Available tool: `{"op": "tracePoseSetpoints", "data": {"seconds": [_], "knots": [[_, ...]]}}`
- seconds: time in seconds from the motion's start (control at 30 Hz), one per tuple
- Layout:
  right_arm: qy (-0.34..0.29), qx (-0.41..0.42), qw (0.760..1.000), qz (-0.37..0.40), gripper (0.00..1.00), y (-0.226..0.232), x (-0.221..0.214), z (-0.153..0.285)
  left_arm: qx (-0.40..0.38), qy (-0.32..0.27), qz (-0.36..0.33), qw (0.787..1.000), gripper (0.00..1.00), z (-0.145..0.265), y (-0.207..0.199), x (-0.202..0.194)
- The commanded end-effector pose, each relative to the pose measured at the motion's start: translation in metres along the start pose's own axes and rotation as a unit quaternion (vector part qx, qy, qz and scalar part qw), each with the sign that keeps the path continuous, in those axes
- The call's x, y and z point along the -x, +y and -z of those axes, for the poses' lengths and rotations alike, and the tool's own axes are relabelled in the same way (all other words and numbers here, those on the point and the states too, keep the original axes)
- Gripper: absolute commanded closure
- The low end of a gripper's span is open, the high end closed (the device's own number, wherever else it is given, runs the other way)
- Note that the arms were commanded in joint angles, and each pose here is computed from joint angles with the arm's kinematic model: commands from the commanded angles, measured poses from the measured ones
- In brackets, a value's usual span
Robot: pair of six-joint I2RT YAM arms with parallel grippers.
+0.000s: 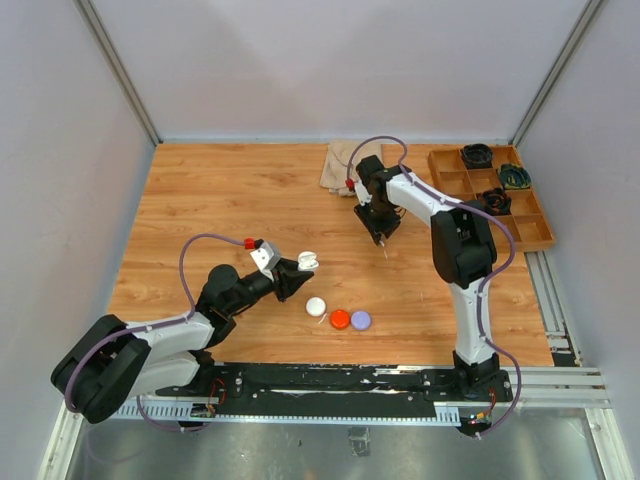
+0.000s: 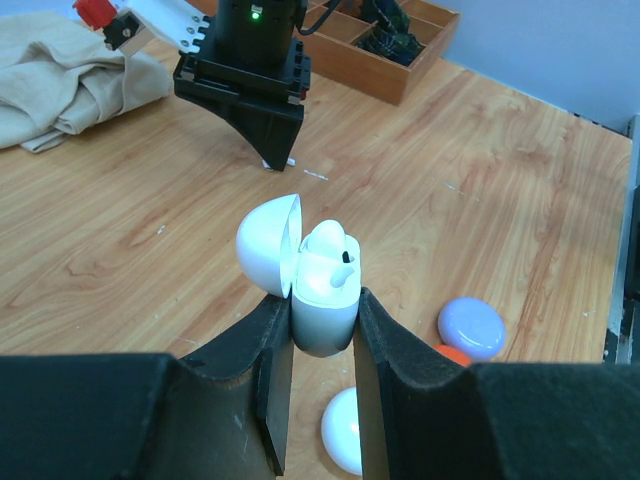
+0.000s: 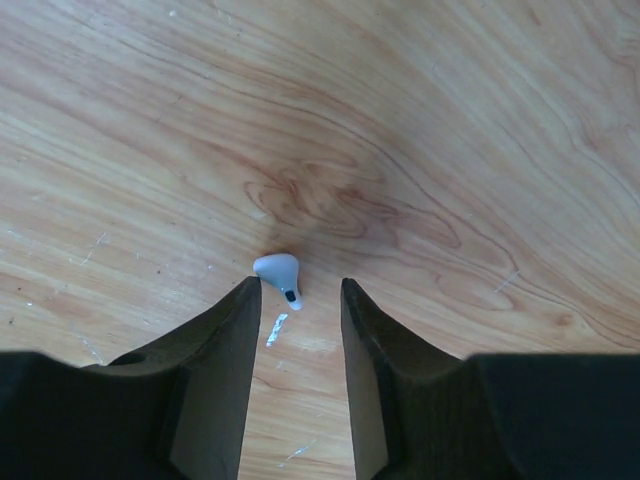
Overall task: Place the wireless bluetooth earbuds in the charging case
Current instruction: Pick up the earbud from the center of the board.
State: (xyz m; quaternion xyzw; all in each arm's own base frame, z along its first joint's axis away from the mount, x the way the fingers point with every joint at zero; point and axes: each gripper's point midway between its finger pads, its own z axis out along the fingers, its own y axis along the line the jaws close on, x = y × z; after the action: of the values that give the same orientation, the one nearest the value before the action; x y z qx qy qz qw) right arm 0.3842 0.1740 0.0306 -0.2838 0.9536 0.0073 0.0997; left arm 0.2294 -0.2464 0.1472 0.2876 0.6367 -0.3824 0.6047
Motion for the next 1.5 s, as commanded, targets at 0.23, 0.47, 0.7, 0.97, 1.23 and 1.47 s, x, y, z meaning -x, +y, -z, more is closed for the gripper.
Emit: {"op": "tracePoseSetpoints", "data": {"seconds": [0.23, 0.47, 0.7, 0.97, 1.23, 1.47], "knots": [[0.025, 0.012, 1.000, -0.008, 0.64, -0.003, -0.003, -0.013, 0.000, -0.006, -0.014, 1.000, 1.00, 0.000, 0.002, 0.004], [0.040, 0.013, 0.999, -0.019, 0.70, -0.002, -0.012, -0.017, -0.004, -0.004, -0.013, 1.000, 1.00, -0.001, 0.001, 0.003], [0.031, 0.017, 0.999, -0.017, 0.82, 0.001, -0.011, -0.011, -0.007, -0.010, -0.012, 1.000, 1.00, -0.001, 0.000, 0.004], [-0.038, 0.024, 0.999, -0.001, 0.88, 0.016, 0.001, 0.019, -0.013, -0.027, -0.015, 0.999, 1.00, 0.000, -0.003, 0.009], [-0.151, 0.010, 0.988, 0.032, 0.90, 0.036, 0.017, 0.079, -0.016, -0.051, -0.041, 0.998, 1.00, -0.001, -0.003, 0.021], [-0.264, 0.005, 0.962, 0.075, 0.91, 0.067, 0.024, 0.136, -0.018, -0.071, -0.076, 0.994, 1.00, 0.000, -0.003, 0.032]]}}
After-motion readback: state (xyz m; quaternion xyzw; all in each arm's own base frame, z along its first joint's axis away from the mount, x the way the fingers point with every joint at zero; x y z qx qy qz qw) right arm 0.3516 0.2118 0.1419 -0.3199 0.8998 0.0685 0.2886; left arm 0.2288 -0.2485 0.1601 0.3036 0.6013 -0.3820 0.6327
